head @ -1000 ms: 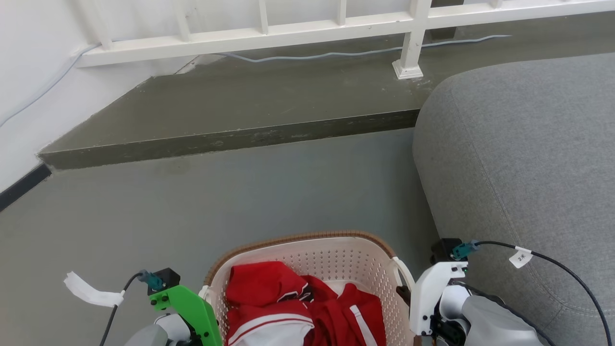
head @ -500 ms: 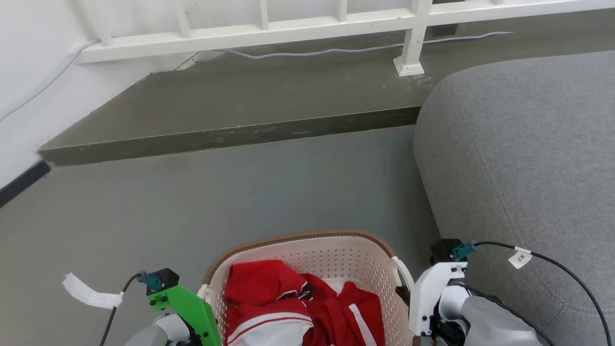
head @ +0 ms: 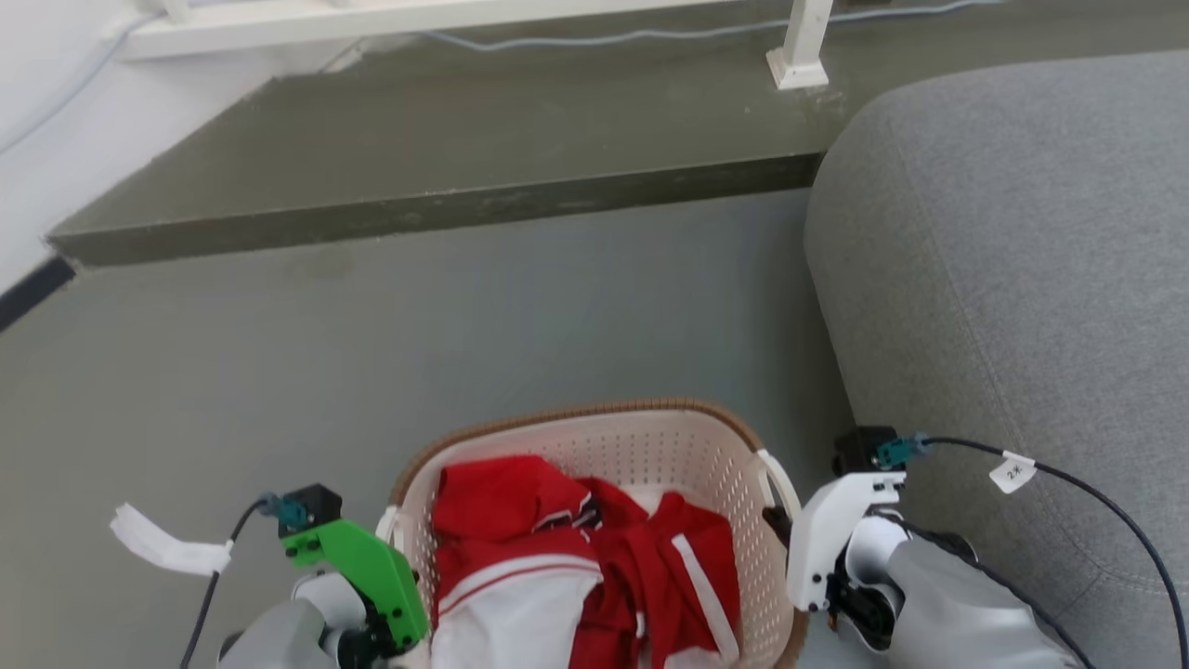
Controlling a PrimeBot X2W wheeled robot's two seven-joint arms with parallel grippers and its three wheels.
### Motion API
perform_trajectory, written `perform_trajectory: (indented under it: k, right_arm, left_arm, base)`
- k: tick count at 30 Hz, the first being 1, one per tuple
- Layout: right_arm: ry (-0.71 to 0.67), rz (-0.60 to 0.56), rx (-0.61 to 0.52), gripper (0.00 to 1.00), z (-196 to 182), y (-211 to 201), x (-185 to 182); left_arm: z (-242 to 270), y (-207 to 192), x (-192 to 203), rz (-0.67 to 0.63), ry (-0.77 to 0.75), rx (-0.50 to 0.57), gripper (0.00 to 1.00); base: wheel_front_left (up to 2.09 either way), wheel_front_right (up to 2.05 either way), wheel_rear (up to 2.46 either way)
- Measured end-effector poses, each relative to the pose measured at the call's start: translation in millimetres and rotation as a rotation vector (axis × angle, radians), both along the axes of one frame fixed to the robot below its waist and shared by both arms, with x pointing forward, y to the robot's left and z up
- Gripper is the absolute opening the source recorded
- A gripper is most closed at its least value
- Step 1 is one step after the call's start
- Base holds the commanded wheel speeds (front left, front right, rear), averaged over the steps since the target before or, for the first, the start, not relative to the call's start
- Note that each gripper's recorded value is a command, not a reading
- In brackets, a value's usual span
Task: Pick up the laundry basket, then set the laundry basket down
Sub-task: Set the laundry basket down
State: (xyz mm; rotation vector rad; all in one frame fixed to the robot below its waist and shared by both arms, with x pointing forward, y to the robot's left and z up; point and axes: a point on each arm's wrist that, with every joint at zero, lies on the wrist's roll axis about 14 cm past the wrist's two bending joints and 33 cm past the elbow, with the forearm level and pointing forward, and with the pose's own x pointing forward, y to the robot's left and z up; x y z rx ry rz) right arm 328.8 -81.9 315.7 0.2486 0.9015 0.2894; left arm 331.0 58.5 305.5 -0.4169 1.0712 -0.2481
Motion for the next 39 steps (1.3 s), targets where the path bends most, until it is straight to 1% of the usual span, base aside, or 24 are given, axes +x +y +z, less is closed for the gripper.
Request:
perform_trajectory:
  k: [5, 17, 39]
  right_arm:
    - [-0.014, -0.008, -0.003, 0.00, -3, -1, 14]
    - [-0.023, -0.020, -0.016, 0.00, -25, -2, 50]
    - [-0.007, 0.009, -0.053, 0.00, -90, -5, 109]
  left_arm:
    - [-2, -1, 17, 0.003, -0.022, -0.001, 0.00]
    - [-25, -3, 53, 0.011, -0.037, -0.001, 0.00]
    - [-89, -4, 106, 0.043, -0.024, 0.000, 0.00]
  base:
    - [0.00, 0.00, 0.00]
    - [0.00, 0.00, 0.00]
    - [0.00, 0.00, 0.00]
